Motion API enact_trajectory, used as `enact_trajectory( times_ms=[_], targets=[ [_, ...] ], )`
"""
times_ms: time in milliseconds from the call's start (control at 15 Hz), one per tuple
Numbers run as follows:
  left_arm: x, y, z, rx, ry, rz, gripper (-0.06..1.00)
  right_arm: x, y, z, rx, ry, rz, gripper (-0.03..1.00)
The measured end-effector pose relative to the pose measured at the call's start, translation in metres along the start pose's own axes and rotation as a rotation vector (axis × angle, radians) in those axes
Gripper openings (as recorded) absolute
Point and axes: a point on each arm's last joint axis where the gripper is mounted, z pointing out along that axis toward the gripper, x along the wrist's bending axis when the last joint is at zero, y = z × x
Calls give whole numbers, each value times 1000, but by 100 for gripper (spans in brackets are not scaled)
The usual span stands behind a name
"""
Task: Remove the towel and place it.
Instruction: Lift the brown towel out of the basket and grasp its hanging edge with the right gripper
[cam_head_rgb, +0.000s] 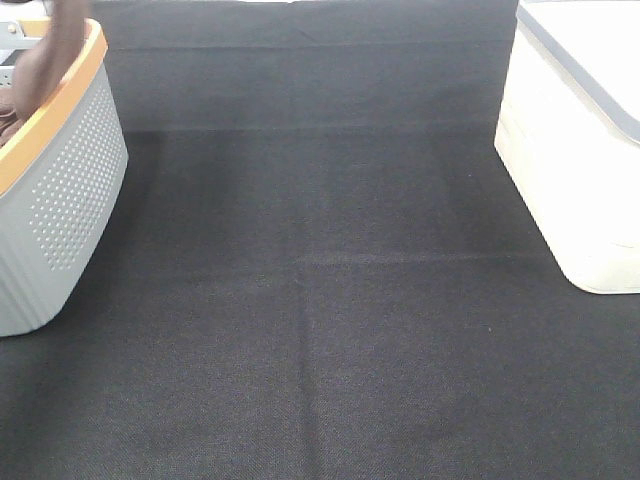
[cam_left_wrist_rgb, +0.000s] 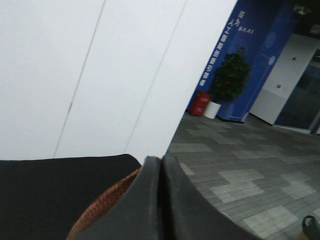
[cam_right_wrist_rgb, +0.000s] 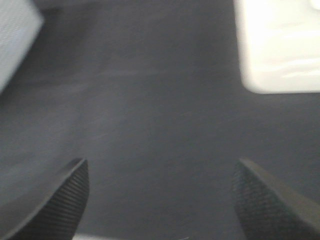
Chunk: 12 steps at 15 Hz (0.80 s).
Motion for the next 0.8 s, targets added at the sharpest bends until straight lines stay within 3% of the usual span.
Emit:
enact_trajectory(
  times_ms=[133, 200, 267, 333, 467, 600, 800],
  targets=[
    [-30, -9, 13, -17, -99, 15, 0, 11, 14, 21, 119, 155, 29, 75],
    [-30, -9, 13, -17, -99, 15, 0, 11, 14, 21, 119, 155, 29, 75],
    [-44, -21, 26, 9, -152, 5, 0, 18, 24, 34, 148, 253, 44, 74],
    [-44, -21, 26, 9, -152, 5, 0, 18, 24, 34, 148, 253, 44, 74],
    [-55, -39, 41, 70, -188, 20, 0, 28, 37, 38, 149, 385, -5, 68],
    [-61, -60, 57, 155, -205, 35, 0, 37, 55, 38, 143, 467, -106, 63],
    [-61, -100, 85, 303, -142, 38, 0, 49, 95, 60, 207, 535, -217, 61]
  ],
)
